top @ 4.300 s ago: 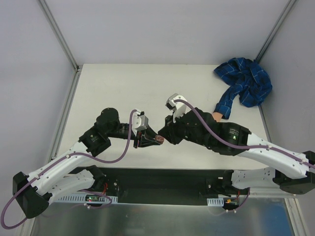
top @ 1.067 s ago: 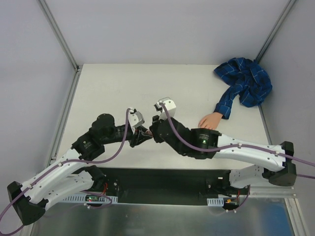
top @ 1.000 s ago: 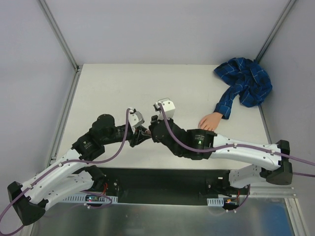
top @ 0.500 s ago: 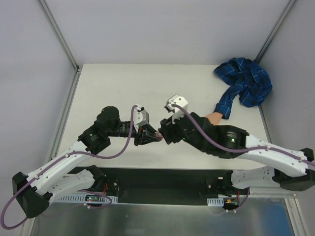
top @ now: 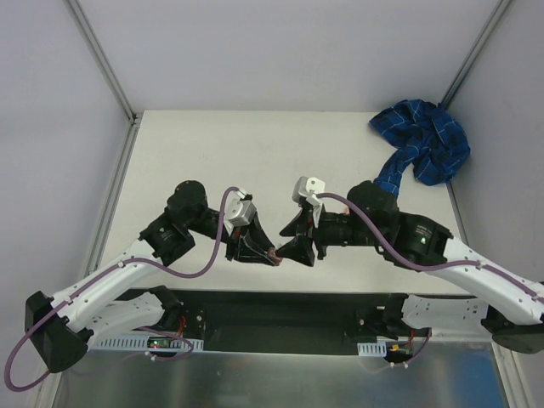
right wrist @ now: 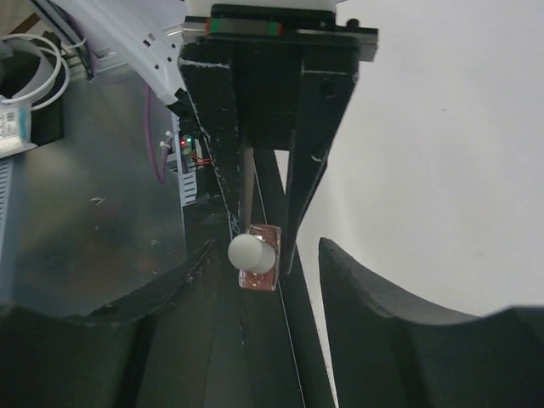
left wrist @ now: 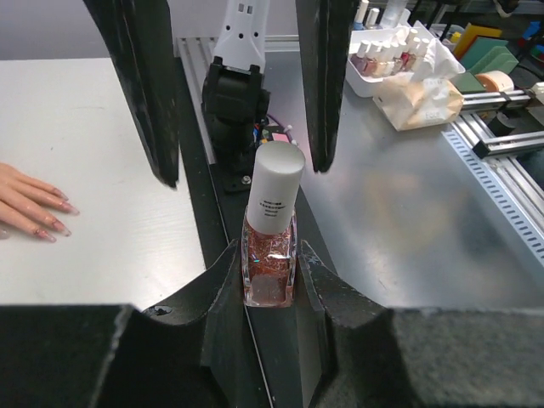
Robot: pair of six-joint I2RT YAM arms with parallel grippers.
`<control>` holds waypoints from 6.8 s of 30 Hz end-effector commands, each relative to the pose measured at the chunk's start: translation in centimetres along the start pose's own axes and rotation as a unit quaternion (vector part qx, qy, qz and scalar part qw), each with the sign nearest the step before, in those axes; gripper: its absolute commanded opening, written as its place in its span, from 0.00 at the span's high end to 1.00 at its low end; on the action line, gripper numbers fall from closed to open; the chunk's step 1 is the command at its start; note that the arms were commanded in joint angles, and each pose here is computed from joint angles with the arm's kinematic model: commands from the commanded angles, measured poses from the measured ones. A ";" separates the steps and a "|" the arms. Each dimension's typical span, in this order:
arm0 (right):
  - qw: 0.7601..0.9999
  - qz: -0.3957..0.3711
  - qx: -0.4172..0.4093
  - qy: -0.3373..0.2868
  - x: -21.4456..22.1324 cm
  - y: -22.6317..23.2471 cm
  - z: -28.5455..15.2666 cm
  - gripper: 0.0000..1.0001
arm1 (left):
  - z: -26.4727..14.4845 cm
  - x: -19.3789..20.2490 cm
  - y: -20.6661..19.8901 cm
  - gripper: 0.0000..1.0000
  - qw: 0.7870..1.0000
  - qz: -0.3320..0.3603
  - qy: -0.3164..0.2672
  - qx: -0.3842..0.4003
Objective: Paint the nails
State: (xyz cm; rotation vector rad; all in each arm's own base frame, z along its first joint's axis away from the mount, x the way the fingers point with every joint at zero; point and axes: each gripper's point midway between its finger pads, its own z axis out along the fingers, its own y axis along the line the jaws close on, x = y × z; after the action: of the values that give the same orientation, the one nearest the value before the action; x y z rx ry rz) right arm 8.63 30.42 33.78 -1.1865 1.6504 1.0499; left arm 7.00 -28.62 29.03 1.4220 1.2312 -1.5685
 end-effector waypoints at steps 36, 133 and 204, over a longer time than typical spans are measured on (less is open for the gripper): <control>0.901 0.161 0.401 -0.043 0.5 -6.0 4.8 0.76 | -5.6 -3.2 7.4 1.00 0.940 0.100 -0.049 -0.323; 0.996 0.077 0.034 -0.038 1.0 -0.8 3.7 0.99 | -1.8 -3.3 3.7 1.00 0.984 0.056 -0.057 -0.158; 0.886 0.110 0.444 -0.072 -1.8 -5.3 4.3 0.81 | -3.4 -2.9 5.5 1.00 0.959 0.103 -0.049 -0.258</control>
State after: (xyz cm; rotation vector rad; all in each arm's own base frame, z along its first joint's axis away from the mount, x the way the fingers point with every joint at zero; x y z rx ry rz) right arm 14.80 34.06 31.14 -0.2943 1.8806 0.3304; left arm 13.28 -27.07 26.64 1.1118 1.4334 -1.0799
